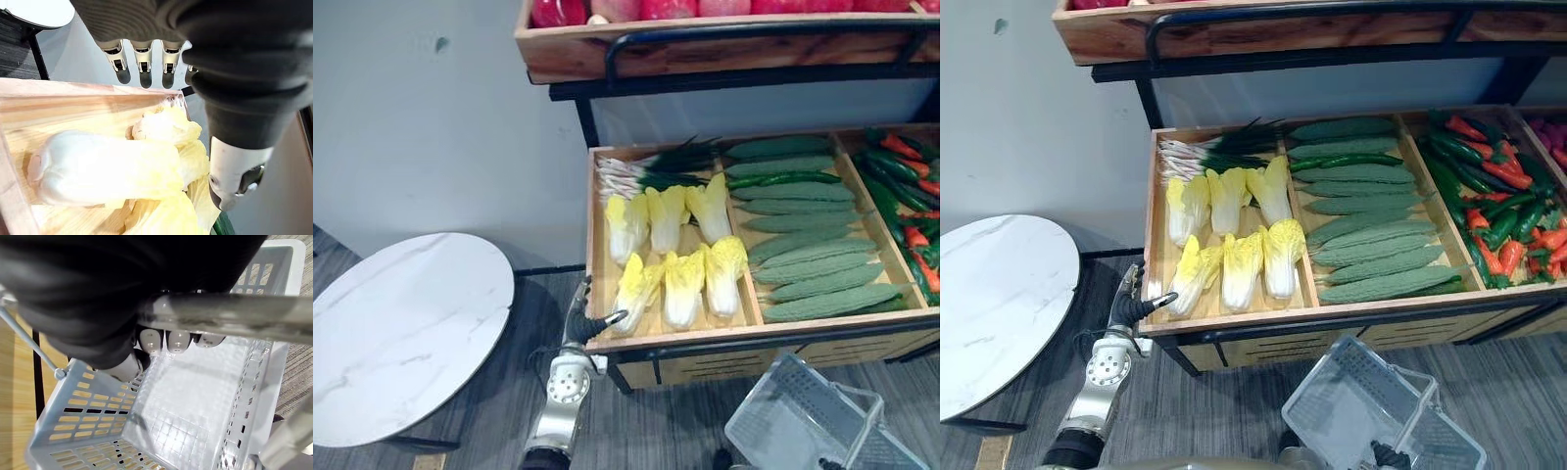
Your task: Pick vegetable in the basket
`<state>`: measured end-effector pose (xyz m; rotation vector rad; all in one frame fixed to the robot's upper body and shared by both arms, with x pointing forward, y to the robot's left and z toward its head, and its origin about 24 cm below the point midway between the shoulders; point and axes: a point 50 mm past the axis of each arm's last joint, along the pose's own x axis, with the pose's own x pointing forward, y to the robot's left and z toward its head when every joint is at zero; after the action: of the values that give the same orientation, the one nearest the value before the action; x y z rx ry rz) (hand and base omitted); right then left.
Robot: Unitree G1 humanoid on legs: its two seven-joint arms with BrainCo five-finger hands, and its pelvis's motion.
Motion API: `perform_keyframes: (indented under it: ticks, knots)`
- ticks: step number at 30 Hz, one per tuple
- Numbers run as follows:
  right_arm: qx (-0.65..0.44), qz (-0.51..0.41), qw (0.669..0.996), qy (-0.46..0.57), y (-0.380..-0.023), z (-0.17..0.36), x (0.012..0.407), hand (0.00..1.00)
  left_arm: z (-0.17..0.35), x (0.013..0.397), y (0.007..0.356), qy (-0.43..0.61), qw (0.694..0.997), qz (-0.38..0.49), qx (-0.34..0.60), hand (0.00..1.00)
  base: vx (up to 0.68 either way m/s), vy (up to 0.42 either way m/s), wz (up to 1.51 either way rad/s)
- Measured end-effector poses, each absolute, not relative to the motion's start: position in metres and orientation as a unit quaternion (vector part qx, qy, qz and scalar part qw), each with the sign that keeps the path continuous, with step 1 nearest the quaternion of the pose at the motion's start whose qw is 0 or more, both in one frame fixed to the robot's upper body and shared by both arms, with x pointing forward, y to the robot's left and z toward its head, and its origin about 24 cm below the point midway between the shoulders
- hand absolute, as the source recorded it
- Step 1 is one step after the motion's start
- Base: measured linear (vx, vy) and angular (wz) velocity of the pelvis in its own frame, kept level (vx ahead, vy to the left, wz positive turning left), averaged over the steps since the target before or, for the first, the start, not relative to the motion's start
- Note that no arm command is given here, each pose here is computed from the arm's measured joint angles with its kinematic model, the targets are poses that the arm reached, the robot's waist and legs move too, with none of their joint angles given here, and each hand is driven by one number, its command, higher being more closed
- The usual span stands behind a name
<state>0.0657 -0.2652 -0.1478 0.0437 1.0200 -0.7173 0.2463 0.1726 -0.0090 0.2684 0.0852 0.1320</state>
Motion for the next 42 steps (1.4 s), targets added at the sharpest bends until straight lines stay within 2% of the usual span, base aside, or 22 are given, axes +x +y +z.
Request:
perform_keyframes:
  ticks: [9,22,42]
  knots:
    - [0.012,-0.331,0.821,0.465,-0.267,-0.144,0.074,1.00,-0.004,0.253,0.172,0.035,0.987,0.069,0.138,0.00,-0.06,-0.029,-0.12]
    - [-0.003,-0.318,0.840,0.439,-0.272,-0.137,0.096,1.00,0.027,0.292,0.159,-0.009,0.985,0.098,0.144,0.00,-0.01,-0.004,0.01]
    - [-0.016,-0.318,0.848,0.424,-0.279,-0.131,0.103,1.00,0.014,0.302,0.164,0.043,0.974,0.112,0.195,0.00,-0.03,-0.009,-0.01]
